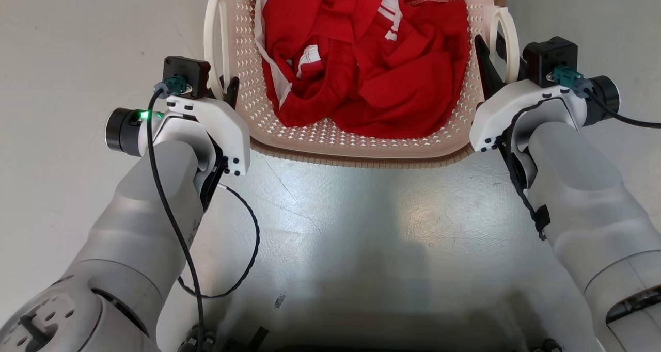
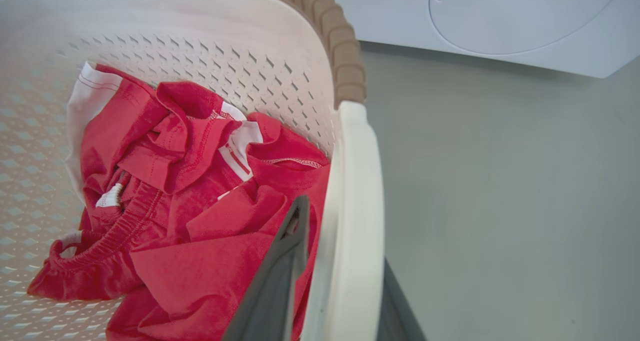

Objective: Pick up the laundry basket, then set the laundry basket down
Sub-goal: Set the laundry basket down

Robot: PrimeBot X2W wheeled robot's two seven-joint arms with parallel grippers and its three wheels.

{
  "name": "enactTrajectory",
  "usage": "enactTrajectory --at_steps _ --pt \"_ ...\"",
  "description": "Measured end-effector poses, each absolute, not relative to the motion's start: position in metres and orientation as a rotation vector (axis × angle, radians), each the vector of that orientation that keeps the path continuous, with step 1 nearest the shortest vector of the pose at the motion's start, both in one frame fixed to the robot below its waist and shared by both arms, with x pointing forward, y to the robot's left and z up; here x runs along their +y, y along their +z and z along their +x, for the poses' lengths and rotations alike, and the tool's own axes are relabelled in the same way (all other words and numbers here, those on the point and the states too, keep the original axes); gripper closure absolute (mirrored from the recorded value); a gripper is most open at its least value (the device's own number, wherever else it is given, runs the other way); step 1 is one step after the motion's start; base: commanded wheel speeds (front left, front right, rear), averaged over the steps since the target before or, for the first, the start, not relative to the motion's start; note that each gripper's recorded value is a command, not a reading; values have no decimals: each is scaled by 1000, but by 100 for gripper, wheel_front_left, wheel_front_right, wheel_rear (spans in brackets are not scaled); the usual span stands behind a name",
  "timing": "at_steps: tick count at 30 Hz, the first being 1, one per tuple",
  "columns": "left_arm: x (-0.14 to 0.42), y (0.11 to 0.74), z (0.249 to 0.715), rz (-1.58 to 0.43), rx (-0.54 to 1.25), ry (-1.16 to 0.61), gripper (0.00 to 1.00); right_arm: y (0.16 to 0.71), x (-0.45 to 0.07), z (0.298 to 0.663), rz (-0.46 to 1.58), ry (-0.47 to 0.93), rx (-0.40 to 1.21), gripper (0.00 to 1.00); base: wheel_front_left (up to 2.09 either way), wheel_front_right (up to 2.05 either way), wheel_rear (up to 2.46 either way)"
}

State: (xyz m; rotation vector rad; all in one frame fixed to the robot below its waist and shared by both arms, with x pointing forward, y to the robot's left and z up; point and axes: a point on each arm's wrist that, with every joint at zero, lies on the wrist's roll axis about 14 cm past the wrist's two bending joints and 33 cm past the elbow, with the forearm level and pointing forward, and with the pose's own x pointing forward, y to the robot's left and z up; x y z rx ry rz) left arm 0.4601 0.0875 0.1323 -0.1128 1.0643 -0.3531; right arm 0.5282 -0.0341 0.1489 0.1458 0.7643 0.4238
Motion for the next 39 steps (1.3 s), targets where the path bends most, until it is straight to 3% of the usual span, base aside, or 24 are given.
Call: enactTrajectory --at_steps 8,9,10,11,12,15,18,39 --pt "87 131 460 -112 1062 -353 87 148 -34 529 150 423 762 99 0 0 0" --pt "87 131 460 -112 1062 -353 83 148 -34 529 150 423 762 83 0 0 0" --pt "87 131 460 -112 1062 -354 74 148 -34 529 150 423 762 58 0 0 0" --pt "87 130 461 -112 1061 -353 66 148 -34 529 150 423 762 40 0 0 0" --pt "87 131 461 -111 1059 -354 56 148 -35 530 147 423 758 0 0 0 0" --pt "87 132 465 -108 1047 -356 11 148 -40 533 125 428 753 0 0 0 0" --pt "87 133 469 -104 1038 -358 0 148 -44 533 116 423 754 0 0 0 0" --pt "96 136 471 -99 1026 -329 0 149 -42 532 104 441 743 0 0 0 0"
